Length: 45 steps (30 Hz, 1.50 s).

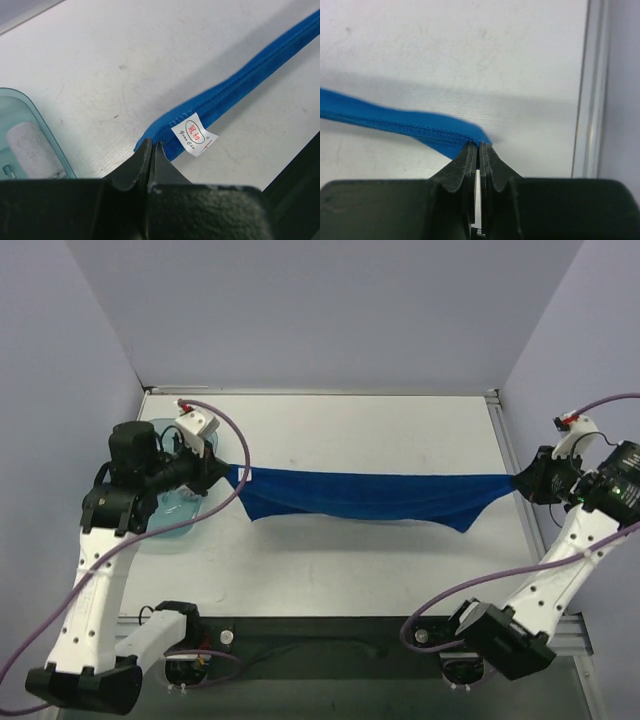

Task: Roll the towels
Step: Flatten the towel

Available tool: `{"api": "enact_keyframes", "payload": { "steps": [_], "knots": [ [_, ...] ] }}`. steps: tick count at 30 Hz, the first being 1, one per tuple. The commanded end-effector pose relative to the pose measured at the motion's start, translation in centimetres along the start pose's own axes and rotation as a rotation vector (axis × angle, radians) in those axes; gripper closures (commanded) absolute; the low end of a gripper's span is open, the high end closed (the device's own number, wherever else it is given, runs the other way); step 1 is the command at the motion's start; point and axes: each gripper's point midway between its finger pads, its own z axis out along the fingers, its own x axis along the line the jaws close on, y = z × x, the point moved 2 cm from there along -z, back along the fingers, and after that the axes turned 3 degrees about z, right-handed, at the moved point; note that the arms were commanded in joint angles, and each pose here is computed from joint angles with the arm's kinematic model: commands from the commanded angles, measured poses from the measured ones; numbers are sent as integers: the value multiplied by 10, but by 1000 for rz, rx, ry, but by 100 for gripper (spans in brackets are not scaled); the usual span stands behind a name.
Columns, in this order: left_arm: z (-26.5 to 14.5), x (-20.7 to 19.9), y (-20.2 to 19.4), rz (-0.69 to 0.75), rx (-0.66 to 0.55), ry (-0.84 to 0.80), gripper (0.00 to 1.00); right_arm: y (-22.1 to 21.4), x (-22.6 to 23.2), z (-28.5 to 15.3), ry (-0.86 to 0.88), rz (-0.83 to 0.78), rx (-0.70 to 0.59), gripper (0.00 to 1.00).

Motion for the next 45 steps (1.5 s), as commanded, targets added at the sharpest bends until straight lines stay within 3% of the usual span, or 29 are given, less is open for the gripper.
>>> {"api": "enact_keyframes", "payload": {
  "steps": [1,7,12,16,23,27,36,45],
  "knots": [
    [-34,-16,4,13,-77,48,100,4,12,-26,-23,-93,-102,100],
    [-28,-10,-20,-68,-8,95,100,4,3,-16,7,-70,-83,100],
    [9,12,-39,-151,97,108,100,-15,-8,43,73,-37,65,100],
    [54,29,-69,-222,206,111,100,-31,-21,93,56,-16,138,100],
    [132,57,-93,-180,260,149,100,-54,-50,183,68,64,289,100],
    [179,75,-121,-187,360,134,100,-59,-64,221,81,98,359,100],
    [248,108,-141,-204,406,141,100,-57,-105,291,-4,118,433,100],
    [278,133,-141,-176,411,164,100,-50,-118,331,-88,53,475,100]
  ]
}}
